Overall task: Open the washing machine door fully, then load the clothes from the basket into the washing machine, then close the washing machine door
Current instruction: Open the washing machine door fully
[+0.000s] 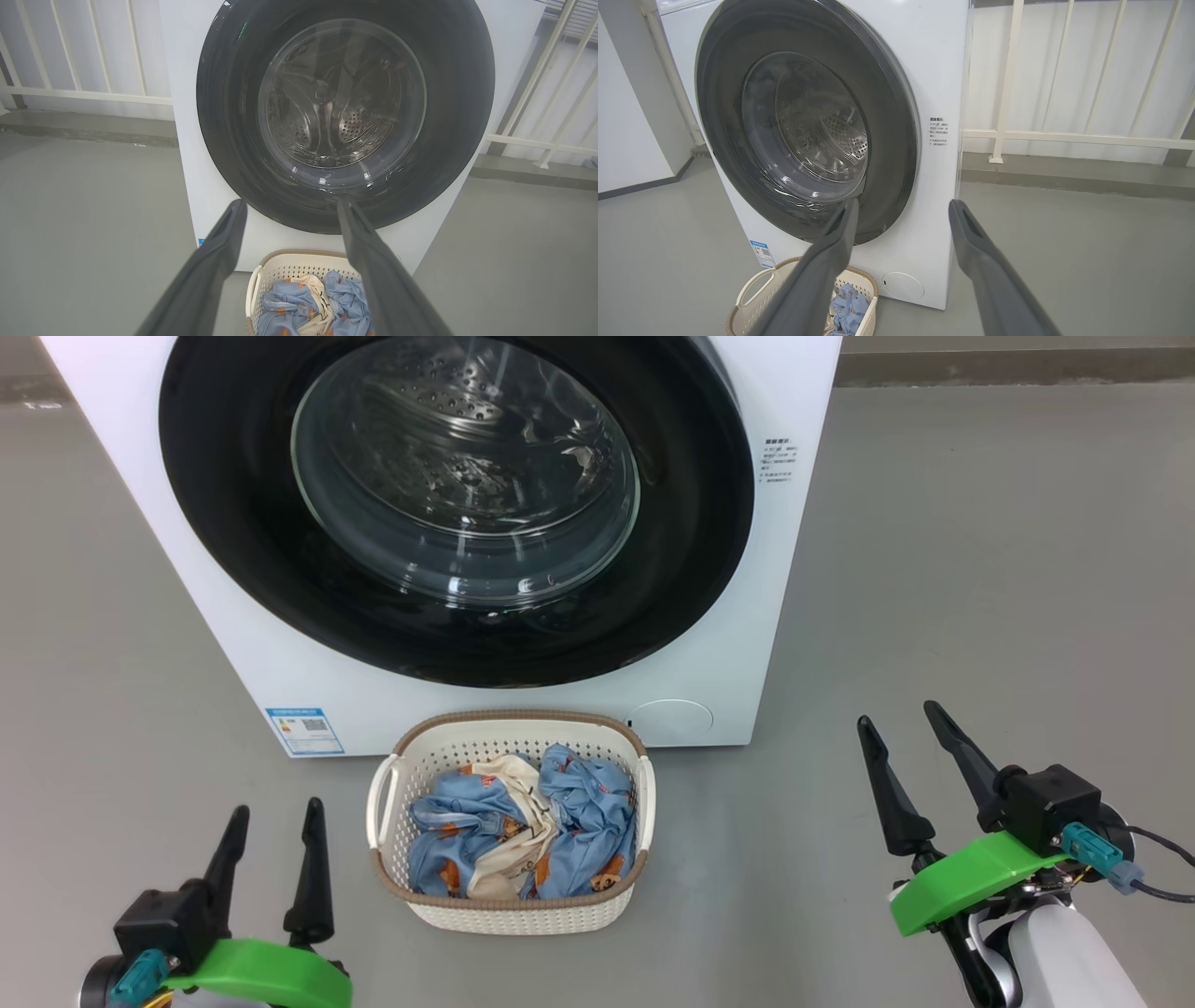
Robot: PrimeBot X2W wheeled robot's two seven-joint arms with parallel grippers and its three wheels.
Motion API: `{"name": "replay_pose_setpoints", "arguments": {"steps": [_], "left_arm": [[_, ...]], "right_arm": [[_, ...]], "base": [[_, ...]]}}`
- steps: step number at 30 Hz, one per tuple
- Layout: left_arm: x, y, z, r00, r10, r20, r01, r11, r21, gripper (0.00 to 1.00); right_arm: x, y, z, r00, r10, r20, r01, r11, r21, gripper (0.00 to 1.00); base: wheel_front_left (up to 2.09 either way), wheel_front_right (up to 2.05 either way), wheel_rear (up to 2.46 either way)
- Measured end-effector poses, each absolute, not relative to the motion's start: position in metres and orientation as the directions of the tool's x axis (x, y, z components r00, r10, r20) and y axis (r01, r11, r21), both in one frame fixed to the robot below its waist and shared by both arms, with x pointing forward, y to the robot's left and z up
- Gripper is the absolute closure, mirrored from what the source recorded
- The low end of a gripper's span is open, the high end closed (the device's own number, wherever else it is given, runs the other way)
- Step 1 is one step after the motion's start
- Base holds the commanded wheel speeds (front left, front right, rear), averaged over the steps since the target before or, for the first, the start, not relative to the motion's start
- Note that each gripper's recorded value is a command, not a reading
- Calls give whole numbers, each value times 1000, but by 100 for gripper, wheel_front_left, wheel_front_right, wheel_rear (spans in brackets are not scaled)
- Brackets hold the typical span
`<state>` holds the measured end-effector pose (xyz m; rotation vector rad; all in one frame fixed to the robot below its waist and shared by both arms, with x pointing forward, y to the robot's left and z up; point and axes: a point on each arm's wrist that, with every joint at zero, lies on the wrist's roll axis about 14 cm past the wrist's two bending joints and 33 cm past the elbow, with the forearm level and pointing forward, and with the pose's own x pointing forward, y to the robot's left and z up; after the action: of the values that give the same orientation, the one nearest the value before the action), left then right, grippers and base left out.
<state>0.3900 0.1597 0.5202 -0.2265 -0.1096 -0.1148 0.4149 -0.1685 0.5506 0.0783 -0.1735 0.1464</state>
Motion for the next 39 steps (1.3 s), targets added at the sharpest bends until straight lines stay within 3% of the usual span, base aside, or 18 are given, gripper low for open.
{"name": "replay_pose_setpoints", "arguments": {"steps": [17,39], "left_arm": [[394,161,513,990,-97,101,118,967,-225,0],[419,175,505,995,-41,93,64,963,-263,0]], "right_arm": [[423,-165,540,978,144,150,-157,984,81,0],[499,-191,576,965,98,245,-130,984,121,0]], "base": [[0,0,0],[0,0,0]]}}
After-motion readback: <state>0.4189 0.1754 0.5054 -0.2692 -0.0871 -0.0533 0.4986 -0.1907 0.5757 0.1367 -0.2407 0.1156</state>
